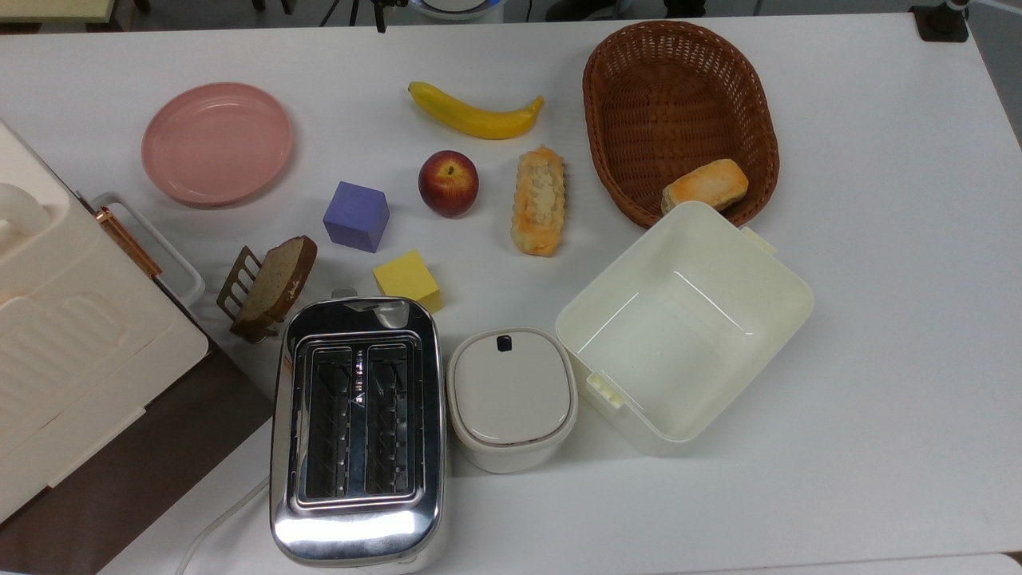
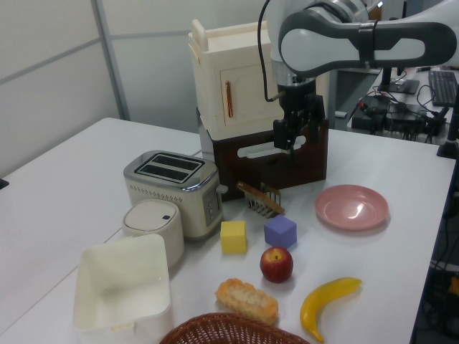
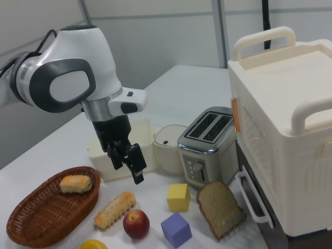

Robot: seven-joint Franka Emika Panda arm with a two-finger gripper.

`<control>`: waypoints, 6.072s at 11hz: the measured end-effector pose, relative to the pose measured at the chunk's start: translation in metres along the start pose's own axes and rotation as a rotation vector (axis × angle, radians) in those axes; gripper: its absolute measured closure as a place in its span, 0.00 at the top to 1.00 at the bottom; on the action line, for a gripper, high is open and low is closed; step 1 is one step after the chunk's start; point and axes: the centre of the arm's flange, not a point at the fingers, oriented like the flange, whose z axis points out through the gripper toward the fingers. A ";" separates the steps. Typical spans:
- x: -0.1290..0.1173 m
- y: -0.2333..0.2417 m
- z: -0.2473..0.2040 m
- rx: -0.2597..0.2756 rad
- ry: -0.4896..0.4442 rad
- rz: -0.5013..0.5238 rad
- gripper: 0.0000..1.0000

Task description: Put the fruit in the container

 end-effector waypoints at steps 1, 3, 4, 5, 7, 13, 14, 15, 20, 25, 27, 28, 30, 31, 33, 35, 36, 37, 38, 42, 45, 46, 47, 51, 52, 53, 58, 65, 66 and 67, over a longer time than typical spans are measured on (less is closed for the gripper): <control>0.000 0.000 0.000 0.000 -0.001 -0.001 1.00; 0.000 -0.001 0.000 0.029 -0.003 -0.041 1.00; 0.000 -0.001 0.000 0.030 -0.003 -0.043 1.00; 0.000 -0.001 0.000 0.031 -0.003 -0.043 1.00; 0.000 0.000 0.000 0.031 -0.003 -0.033 1.00; 0.000 -0.002 0.002 0.030 -0.011 -0.046 1.00; 0.000 -0.003 0.003 0.029 -0.019 -0.069 1.00; -0.001 -0.003 0.004 0.029 -0.025 -0.090 1.00; -0.001 0.001 0.019 0.028 -0.102 -0.131 1.00; -0.008 -0.033 0.023 -0.023 -0.121 -0.218 1.00; -0.015 -0.047 0.025 -0.049 -0.124 -0.193 1.00; -0.016 -0.045 0.023 -0.050 -0.121 -0.167 1.00; -0.018 -0.051 0.021 -0.055 -0.115 -0.158 1.00; -0.020 -0.063 0.020 -0.061 -0.112 -0.158 1.00; -0.025 -0.087 0.018 -0.071 -0.092 -0.145 1.00; -0.043 -0.097 0.020 -0.078 -0.080 -0.162 1.00; -0.054 -0.102 0.021 -0.083 -0.082 -0.175 1.00; -0.063 -0.106 0.023 -0.088 -0.085 -0.186 1.00; -0.071 -0.112 0.025 -0.092 -0.088 -0.201 1.00; -0.104 -0.131 0.021 -0.085 -0.138 -0.275 1.00; -0.114 -0.124 0.012 -0.061 -0.142 -0.290 1.00; -0.115 -0.126 0.016 -0.072 -0.148 -0.297 1.00; -0.116 -0.127 0.021 -0.084 -0.155 -0.305 1.00; -0.106 -0.115 0.038 -0.066 -0.188 -0.204 1.00; -0.102 -0.110 0.040 -0.060 -0.184 -0.122 1.00; -0.100 -0.107 0.044 -0.063 -0.186 -0.055 1.00; -0.110 -0.121 0.074 -0.165 -0.187 -0.054 1.00; -0.116 -0.124 0.109 -0.165 -0.266 -0.727 1.00; -0.115 -0.127 0.124 -0.179 -0.253 -0.795 1.00; -0.115 -0.133 0.141 -0.199 -0.238 -0.839 1.00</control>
